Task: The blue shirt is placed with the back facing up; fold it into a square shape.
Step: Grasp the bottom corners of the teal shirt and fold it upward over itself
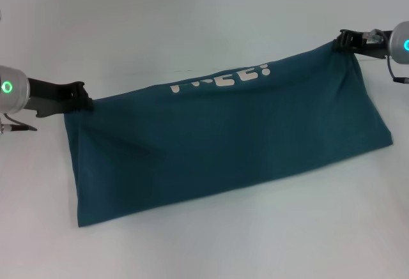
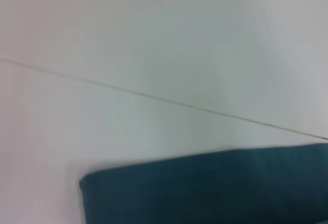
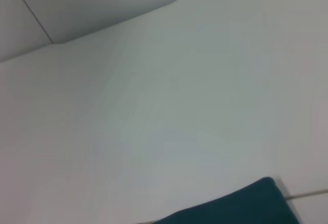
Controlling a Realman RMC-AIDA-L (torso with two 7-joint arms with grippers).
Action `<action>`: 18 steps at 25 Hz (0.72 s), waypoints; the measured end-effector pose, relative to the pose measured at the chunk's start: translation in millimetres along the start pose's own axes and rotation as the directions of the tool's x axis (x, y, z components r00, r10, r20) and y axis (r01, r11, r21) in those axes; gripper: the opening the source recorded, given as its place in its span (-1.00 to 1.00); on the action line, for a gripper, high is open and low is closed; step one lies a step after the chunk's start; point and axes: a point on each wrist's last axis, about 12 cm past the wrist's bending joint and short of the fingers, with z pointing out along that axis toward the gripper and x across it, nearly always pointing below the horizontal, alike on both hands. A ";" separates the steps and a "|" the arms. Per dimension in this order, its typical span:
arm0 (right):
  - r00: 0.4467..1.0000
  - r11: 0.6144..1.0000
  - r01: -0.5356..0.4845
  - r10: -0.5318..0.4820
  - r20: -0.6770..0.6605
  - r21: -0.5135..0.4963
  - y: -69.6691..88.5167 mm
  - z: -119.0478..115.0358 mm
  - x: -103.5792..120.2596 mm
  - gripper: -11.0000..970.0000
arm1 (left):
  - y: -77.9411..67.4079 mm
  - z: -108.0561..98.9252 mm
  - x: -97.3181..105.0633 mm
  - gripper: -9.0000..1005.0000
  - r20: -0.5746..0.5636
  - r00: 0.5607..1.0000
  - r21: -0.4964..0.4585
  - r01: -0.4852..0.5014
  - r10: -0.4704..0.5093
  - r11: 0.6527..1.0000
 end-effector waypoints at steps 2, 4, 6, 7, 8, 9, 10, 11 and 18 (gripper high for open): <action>1.000 0.999 0.026 -0.026 0.000 0.018 4.0 4.7 -0.5 -0.81 | -0.8 2.7 -1.4 -0.91 0.009 1.000 -0.014 -0.006 0.006 1.000; 0.999 0.999 0.043 -0.043 0.001 0.027 8.7 8.6 -1.2 -0.81 | -0.8 5.0 -2.6 -0.91 0.024 1.000 -0.030 -0.008 0.009 1.000; 0.999 0.998 0.050 -0.050 0.011 0.033 11.3 10.2 -3.2 -0.80 | -1.3 7.9 -2.3 -0.91 0.034 0.999 -0.044 -0.011 0.012 0.999; 0.998 0.998 0.052 -0.053 0.018 0.035 13.0 10.8 -4.5 -0.80 | -1.5 9.0 -2.0 -0.91 0.036 0.999 -0.048 -0.012 0.014 0.999; 0.998 0.998 0.055 -0.056 0.026 0.037 14.3 11.2 -6.0 -0.80 | -1.7 10.1 -1.7 -0.91 0.040 0.999 -0.053 -0.014 0.016 0.998; 0.998 0.998 0.056 -0.058 0.033 0.039 15.4 11.4 -7.7 -0.80 | -2.0 10.8 -1.8 -0.91 0.045 0.999 -0.057 -0.015 0.018 0.998; 0.997 0.998 0.058 -0.060 0.039 0.040 16.6 11.7 -9.1 -0.80 | -2.0 11.0 -2.1 -0.91 0.048 0.999 -0.060 -0.016 0.019 0.998; 0.997 0.997 0.060 -0.061 0.043 0.040 17.5 11.8 -10.3 -0.80 | -2.0 10.9 -2.5 -0.91 0.052 0.999 -0.061 -0.015 0.018 0.998; 0.995 0.996 0.075 -0.077 0.060 0.039 23.6 12.6 -16.6 -0.79 | -2.0 9.9 -6.5 -0.91 0.075 0.997 -0.067 -0.013 0.018 0.998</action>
